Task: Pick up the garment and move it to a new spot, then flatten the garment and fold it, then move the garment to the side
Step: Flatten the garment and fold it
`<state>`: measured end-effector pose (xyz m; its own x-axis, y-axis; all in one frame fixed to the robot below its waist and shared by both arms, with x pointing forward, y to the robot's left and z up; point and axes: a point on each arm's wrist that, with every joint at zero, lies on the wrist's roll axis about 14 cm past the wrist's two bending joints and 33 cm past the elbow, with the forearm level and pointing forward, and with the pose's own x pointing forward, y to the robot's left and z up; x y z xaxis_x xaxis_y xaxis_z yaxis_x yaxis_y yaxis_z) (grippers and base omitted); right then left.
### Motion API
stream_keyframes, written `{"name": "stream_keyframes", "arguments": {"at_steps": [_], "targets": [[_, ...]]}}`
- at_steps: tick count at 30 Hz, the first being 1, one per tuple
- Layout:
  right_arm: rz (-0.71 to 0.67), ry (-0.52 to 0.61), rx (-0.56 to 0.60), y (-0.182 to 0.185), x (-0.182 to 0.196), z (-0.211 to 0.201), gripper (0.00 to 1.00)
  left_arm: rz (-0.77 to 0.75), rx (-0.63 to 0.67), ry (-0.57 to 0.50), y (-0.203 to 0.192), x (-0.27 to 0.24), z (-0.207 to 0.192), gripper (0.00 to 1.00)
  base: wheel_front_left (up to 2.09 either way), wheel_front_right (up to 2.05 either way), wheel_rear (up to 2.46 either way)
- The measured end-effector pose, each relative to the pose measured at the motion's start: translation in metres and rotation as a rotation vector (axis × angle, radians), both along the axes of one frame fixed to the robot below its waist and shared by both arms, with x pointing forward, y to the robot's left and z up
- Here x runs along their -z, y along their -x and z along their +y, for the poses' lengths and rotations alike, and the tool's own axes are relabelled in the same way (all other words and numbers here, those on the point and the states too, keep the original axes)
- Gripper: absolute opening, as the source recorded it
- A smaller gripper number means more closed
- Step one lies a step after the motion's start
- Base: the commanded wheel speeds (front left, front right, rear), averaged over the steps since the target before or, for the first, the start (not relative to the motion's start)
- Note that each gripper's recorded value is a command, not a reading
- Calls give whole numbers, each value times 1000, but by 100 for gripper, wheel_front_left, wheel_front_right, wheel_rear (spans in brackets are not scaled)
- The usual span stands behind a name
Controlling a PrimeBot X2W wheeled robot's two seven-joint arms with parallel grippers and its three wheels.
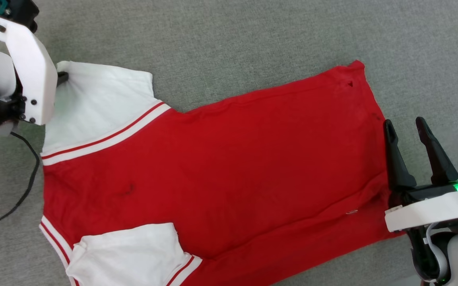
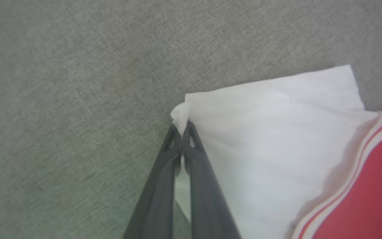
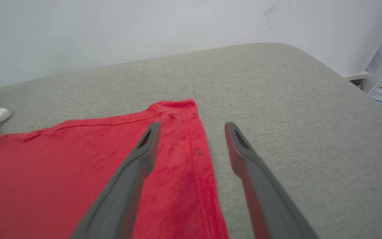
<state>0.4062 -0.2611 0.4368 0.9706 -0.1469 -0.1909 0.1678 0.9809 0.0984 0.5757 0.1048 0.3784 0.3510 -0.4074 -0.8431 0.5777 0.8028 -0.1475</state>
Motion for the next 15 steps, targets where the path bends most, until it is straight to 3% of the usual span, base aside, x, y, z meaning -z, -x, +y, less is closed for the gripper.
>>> {"name": "stream_keyframes", "arguments": {"at_steps": [5,15], "targets": [[13,34,-38,-1,-9,-2,100,-87,6,25,5,-20,-1,0,0,0,0],[224,196,-238,-13,-31,-6,100,-318,97,95,43,-97,-4,0,0,0,0]]}}
